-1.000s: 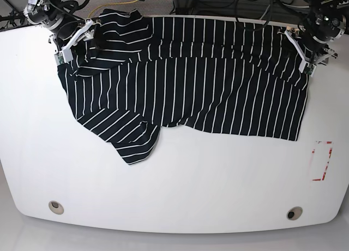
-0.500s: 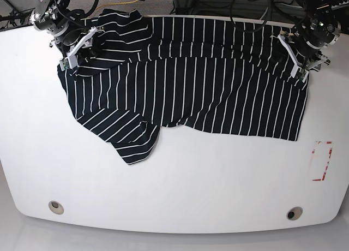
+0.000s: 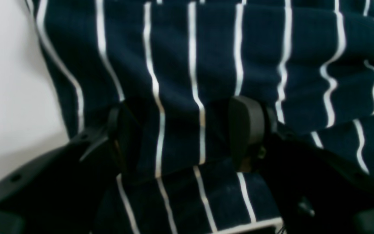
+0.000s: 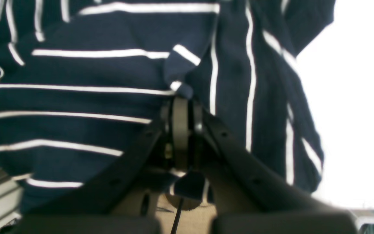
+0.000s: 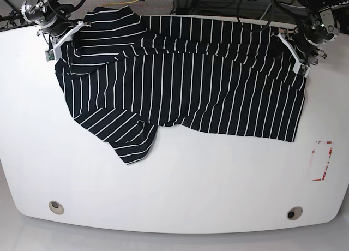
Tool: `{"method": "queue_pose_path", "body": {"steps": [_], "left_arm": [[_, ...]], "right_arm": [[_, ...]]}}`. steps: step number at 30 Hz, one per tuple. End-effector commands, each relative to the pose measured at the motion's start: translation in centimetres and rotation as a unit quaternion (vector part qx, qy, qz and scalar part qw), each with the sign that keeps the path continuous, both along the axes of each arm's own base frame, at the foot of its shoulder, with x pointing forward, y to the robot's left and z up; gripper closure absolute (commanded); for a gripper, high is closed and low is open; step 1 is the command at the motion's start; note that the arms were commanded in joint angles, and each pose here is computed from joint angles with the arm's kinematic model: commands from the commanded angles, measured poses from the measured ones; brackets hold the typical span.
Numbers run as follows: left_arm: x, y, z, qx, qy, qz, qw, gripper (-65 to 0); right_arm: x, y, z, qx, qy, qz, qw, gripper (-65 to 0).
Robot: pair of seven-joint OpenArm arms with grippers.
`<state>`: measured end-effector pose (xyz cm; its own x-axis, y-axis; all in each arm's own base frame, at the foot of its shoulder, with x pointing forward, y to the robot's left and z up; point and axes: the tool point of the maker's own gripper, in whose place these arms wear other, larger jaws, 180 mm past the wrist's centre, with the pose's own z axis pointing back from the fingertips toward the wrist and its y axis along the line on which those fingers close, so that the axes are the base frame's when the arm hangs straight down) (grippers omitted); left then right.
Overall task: Fold the T-shirt properly
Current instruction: 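Hold the shirt edge with both grippers and tug it back taut, then reach both grippers forward to the shirt's hem corners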
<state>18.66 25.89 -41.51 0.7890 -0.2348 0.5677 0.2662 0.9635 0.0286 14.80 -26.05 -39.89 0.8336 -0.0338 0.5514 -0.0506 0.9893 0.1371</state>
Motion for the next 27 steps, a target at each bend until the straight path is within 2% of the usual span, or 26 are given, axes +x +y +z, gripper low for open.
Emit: {"method": "queue_pose_path", "body": {"steps": [1, 3, 5, 10, 12, 16, 19, 21, 27], "left_arm": [[-0.6, 0.9, -0.3, 0.016, 0.018, 0.0, 1.0, -38.3], [-0.5, 1.0, -0.1, 0.02, 0.016, -0.002, 1.0, -38.3], [-0.4, 1.0, -0.1, 0.02, 0.015, -0.003, 1.0, -38.3], [-0.4, 1.0, -0.1, 0.02, 0.014, -0.003, 1.0, -38.3], [-0.4, 1.0, -0.1, 0.02, 0.014, -0.003, 1.0, -38.3], [-0.4, 1.0, 0.0, 0.02, 0.014, -0.003, 1.0, -38.3], [-0.4, 0.9, 0.0, 0.019, 0.013, -0.003, 1.0, -38.3], [-0.1, 0.9, 0.4, 0.022, 0.008, -0.006, 1.0, -38.3], [0.5, 1.8, 3.8, 0.042, -0.044, 0.024, 0.998, -38.3]], "right_arm": [[0.6, -1.1, 1.3, -0.017, -0.022, -0.004, 0.9996, 0.0], [0.5, -1.7, 1.4, -0.022, -0.021, -0.008, 0.9995, 0.0], [0.6, -2.1, 1.6, -0.028, -0.021, -0.004, 0.9994, -3.2], [0.8, -2.3, 1.8, -0.031, -0.023, -0.004, 0.9992, -22.5], [0.6, -3.1, 2.0, -0.037, -0.025, -0.014, 0.9989, -28.1], [0.5, -6.1, 3.5, -0.059, -0.045, -0.061, 0.9954, -29.3], [0.6, -6.3, 3.7, -0.063, -0.041, -0.061, 0.9953, -29.6], [1.4, -6.0, 4.7, -0.065, -0.059, -0.054, 0.9947, -29.6], [2.8, -5.1, 6.0, -0.049, -0.082, -0.044, 0.9944, -29.8]]}}
